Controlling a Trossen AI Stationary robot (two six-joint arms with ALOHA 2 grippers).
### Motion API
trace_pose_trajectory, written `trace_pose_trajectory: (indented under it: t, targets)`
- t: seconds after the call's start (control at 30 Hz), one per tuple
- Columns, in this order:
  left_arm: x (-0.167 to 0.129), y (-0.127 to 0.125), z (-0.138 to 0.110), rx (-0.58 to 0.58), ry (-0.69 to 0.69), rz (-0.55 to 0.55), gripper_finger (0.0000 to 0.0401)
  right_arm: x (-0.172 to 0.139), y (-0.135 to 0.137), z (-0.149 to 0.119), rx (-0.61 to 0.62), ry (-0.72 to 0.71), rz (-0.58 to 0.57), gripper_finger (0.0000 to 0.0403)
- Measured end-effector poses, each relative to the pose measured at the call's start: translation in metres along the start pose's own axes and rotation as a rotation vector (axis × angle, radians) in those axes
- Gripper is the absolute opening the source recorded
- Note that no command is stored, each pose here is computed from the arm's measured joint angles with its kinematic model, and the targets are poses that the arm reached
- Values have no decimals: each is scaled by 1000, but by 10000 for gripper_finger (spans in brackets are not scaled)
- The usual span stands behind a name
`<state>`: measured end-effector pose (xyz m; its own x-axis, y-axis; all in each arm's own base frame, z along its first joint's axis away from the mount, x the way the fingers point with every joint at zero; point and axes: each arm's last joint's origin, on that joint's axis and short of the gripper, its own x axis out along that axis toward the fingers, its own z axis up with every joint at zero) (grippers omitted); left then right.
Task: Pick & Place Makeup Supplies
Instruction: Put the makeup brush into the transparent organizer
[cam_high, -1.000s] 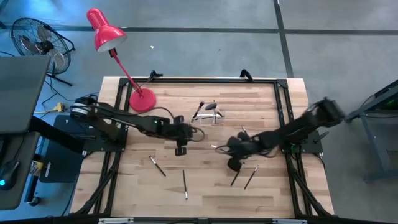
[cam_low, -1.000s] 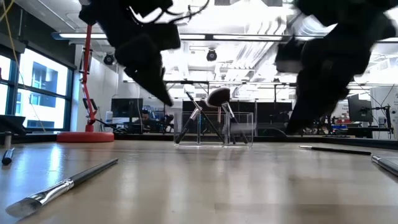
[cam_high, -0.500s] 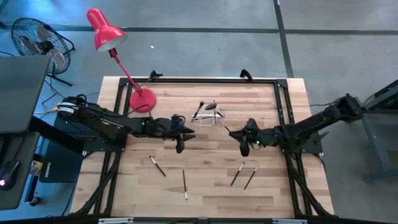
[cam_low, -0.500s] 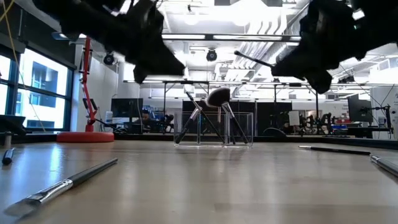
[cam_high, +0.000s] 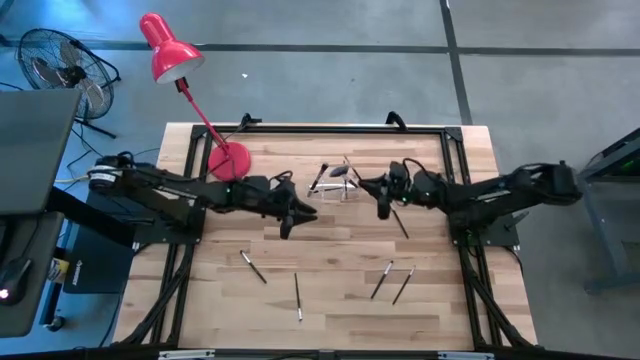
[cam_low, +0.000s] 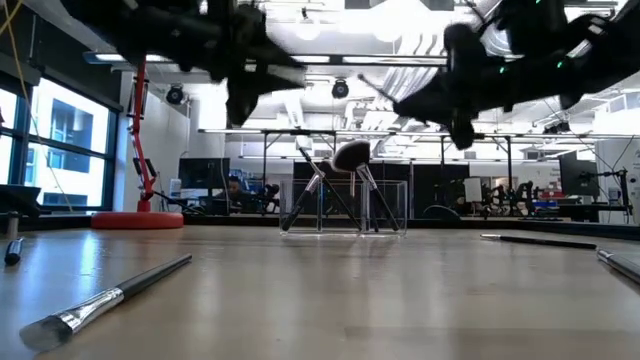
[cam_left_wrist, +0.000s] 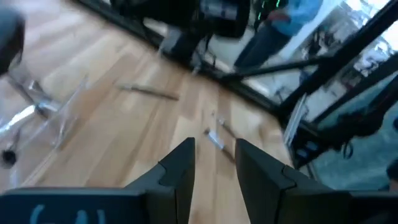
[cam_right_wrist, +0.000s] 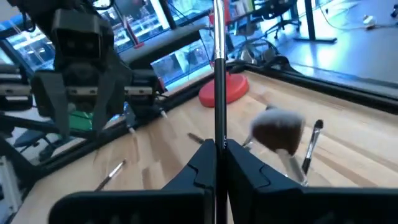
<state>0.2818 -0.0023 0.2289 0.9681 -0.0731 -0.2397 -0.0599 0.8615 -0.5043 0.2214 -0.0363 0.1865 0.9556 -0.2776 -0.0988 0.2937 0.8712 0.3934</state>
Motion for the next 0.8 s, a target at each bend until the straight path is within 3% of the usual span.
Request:
trace_pose_trajectory:
  t: [0.4,0.8]
  targets:
    - [-25,49,35,-4,44,-105,111,58,-30,-19,-29,-12,12,10]
    - [-33,67,38,-51,118,-181,111,65,-46,-30,-186,44,-42,10]
